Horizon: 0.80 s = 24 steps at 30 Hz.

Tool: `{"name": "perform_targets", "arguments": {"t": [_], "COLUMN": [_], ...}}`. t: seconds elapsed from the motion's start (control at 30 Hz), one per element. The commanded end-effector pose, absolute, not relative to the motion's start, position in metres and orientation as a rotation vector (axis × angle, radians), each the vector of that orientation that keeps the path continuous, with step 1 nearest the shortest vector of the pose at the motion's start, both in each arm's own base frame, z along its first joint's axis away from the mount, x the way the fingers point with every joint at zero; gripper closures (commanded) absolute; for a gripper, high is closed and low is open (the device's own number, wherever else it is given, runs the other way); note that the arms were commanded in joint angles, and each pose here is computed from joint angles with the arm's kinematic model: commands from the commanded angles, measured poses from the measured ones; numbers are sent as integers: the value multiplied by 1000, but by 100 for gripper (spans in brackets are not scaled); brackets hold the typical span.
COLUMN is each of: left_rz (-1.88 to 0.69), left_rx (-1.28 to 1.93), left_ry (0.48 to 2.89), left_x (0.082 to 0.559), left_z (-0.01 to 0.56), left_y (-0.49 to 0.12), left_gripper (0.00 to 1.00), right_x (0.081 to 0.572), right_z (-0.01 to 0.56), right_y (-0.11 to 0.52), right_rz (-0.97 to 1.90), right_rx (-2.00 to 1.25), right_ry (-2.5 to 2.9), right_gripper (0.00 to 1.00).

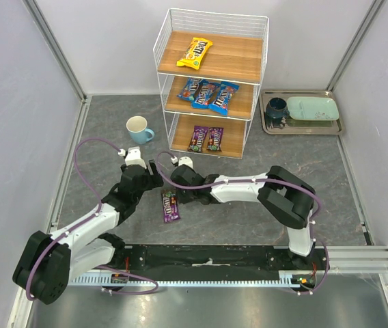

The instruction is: Place and organize the candy bags onto the shelf

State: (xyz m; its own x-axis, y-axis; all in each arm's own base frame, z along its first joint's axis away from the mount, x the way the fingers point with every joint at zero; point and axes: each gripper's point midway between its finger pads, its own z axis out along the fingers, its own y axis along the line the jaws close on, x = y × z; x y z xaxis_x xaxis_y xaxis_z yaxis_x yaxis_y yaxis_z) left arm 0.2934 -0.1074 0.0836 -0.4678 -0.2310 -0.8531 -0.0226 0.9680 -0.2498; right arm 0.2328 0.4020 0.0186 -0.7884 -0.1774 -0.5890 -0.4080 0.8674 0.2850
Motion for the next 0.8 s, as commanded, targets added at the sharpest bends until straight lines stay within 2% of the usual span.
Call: {"name": "perform_targets", "arguments": {"t": [0.0, 0.3, 0.37, 0.4, 0.47, 0.5, 0.7, 0.77], "left_rz": [-261, -262, -261, -261, -264, -266, -267, -268], "left_rx": [-225, -223, -222, -221, -220, -221, -219, -220], "left_ry": [2003, 2002, 2005, 2007, 2006, 2006, 2007, 2007], "left_x": [301, 301, 301, 301, 301, 301, 301, 301], "left_z": [93, 93, 92, 92, 92, 92, 92, 92], "left_y": [-107, -107, -107, -107, -108, -108, -108, -108], "left_gripper": [19, 19, 19, 19, 19, 19, 19, 19], "right_x": [245, 257, 250, 246, 235, 231, 204, 199], "right_z": [-17, 12, 27, 32, 45, 48, 72, 77], "right_y": [378, 381, 374, 373, 369, 368, 384, 390], "right_rz": [339, 452, 502, 526, 581, 600, 726, 771], "right_rx": [-465, -477, -445, -439, -419, -417, -403, -393], "right_ry": [2517, 2424, 2397, 2391, 2376, 2376, 2328, 2318], "right_gripper": [100, 100, 96, 84, 73, 65, 42, 37]}}
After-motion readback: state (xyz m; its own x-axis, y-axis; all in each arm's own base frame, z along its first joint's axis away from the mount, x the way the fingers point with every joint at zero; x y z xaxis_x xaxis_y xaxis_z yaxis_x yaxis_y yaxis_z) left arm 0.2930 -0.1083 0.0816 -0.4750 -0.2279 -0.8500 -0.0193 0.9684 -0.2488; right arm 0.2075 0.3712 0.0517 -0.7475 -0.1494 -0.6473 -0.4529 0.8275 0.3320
